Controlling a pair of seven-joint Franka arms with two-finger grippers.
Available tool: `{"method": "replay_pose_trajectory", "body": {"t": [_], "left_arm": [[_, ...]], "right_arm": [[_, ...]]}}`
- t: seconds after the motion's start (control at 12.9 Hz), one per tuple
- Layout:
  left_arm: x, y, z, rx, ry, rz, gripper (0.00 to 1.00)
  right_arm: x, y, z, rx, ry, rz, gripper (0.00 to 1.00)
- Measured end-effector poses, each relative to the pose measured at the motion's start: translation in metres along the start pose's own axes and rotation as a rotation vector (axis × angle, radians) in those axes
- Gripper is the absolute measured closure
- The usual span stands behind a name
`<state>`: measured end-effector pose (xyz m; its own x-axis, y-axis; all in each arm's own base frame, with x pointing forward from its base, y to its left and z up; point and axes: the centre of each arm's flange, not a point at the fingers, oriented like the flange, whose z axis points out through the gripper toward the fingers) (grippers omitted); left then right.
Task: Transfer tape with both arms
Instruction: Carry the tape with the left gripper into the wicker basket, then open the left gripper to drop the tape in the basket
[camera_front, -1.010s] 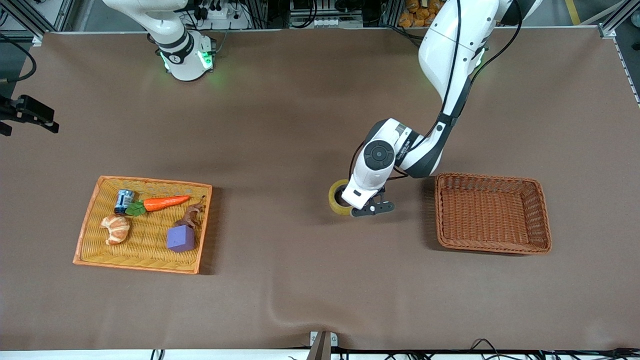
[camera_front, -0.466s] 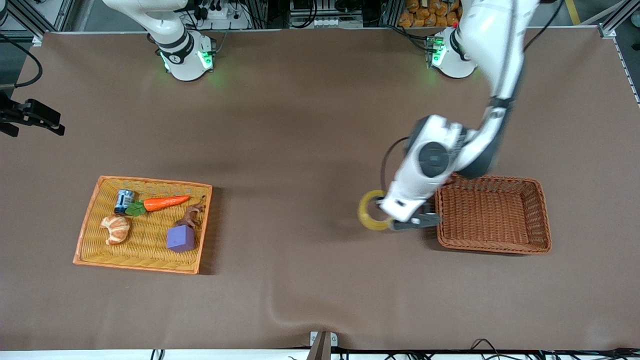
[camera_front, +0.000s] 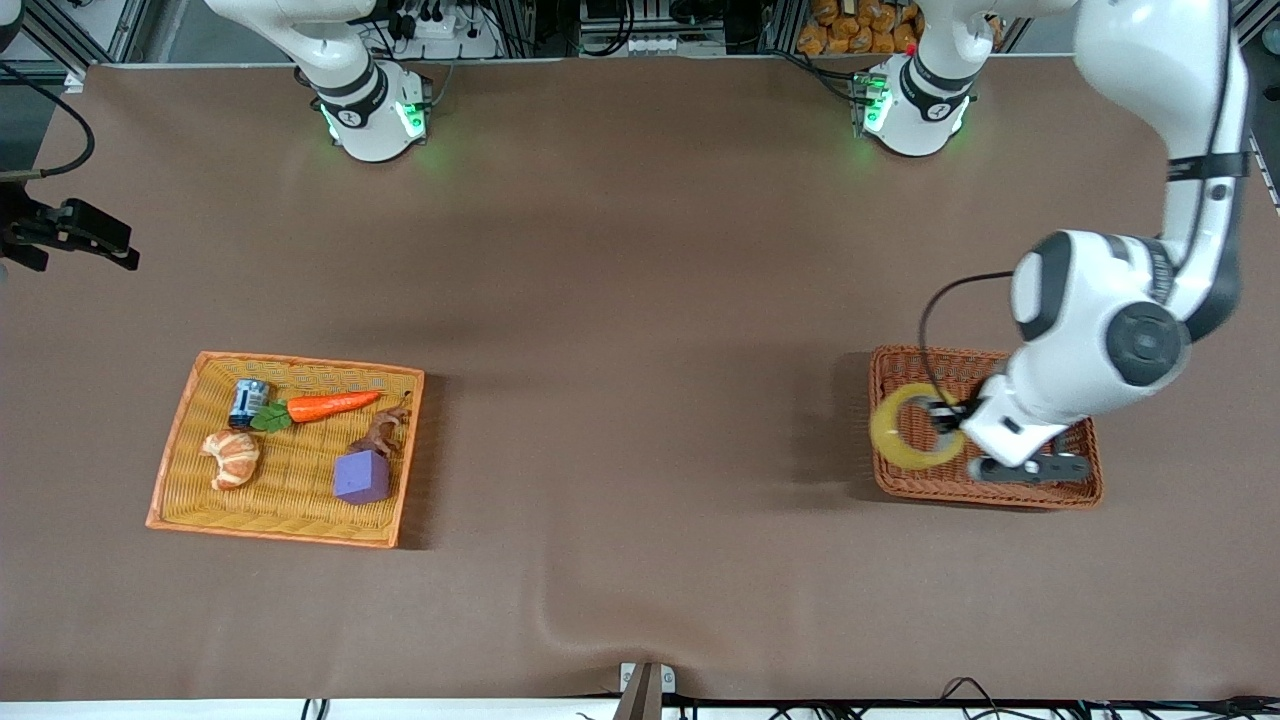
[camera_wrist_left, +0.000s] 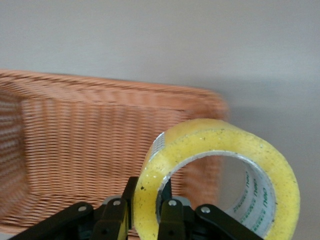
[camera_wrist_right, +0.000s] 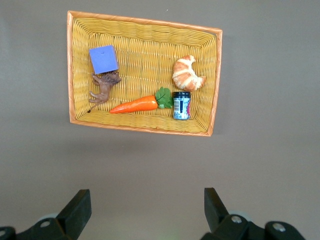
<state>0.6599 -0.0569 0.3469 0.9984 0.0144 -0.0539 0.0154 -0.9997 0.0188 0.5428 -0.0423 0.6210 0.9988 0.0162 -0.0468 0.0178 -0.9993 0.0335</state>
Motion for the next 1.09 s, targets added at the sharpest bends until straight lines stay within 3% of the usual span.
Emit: {"method": "replay_pose_trajectory", "body": {"t": [0.23,0.7,0.78,1.09], "left_arm": [[0.002,-0.069,0.039,-0.007,-0.052,0.002,0.78],[0.000,-0.078,0.107,-0.011,-0.088,-0.013,0.78],[0.001,-0.079,0.107,-0.011,-0.085,-0.015,0.71],[0.015,-0.075,0.060,-0.012,0.000,-0.010,0.27]], "right_arm": [[0.001,0.000,0.000,0.001,0.002,-0.001,0.00],[0.001,0.000,0.001,0.001,0.000,0.000,0.00],[0.001,-0.001,0.001,0.001,0.000,-0.002,0.00],[0.002,-0.004,0.002,0.014,-0.001,-0.003,0.00]]}}
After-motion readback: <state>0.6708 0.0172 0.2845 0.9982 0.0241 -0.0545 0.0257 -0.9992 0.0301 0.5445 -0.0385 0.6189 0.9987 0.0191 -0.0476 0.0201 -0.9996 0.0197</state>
